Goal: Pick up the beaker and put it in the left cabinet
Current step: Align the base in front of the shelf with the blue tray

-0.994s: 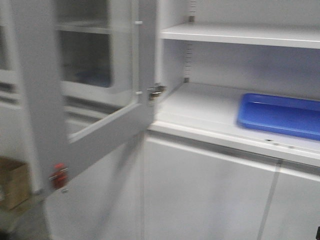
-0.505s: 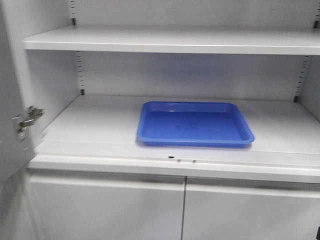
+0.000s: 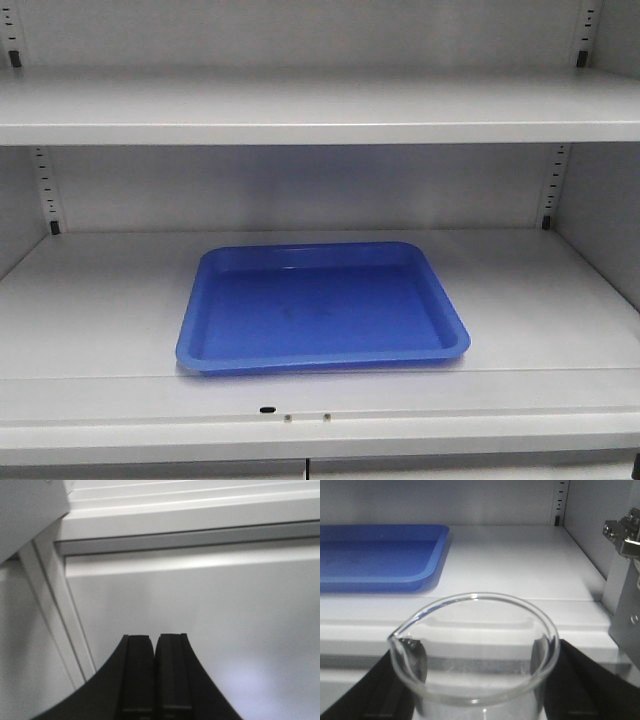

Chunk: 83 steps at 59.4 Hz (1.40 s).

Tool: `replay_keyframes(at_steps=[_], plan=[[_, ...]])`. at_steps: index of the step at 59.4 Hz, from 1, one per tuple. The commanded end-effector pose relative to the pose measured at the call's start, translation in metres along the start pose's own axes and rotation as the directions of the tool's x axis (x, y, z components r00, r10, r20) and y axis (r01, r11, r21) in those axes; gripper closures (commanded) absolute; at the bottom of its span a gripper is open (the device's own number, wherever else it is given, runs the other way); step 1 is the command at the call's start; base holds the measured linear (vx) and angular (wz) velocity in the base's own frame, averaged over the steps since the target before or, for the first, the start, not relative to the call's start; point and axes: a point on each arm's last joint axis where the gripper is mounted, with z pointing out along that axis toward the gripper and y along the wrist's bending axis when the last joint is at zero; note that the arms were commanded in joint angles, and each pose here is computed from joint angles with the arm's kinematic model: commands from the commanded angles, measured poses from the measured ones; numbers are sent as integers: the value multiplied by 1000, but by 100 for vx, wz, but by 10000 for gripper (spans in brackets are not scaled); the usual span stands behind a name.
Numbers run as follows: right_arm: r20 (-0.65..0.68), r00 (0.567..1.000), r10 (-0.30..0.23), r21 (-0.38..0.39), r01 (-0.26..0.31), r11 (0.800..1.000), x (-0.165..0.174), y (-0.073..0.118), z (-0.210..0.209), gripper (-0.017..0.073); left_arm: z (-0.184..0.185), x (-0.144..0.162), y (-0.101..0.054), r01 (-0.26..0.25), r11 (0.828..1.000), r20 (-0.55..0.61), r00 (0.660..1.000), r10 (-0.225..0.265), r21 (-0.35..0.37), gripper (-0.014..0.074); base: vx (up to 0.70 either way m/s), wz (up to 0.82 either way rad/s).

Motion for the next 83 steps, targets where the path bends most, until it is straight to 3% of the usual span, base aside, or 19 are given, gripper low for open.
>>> replay_keyframes(at_steps=[1, 77, 83], plan=[[37, 999, -10, -25, 11, 1000, -12, 3, 0, 564, -3, -12, -1, 0, 1000, 99, 995, -2, 18, 590, 28, -9], [37, 999, -10, -25, 11, 1000, -12, 3, 0, 564, -3, -12, -1, 0, 1000, 99, 995, -2, 18, 590, 9, -4], [53, 998, -24, -92, 29, 995, -14, 9, 2, 564, -3, -12, -1, 0, 1000, 99, 995, -2, 18, 590, 0, 0]])
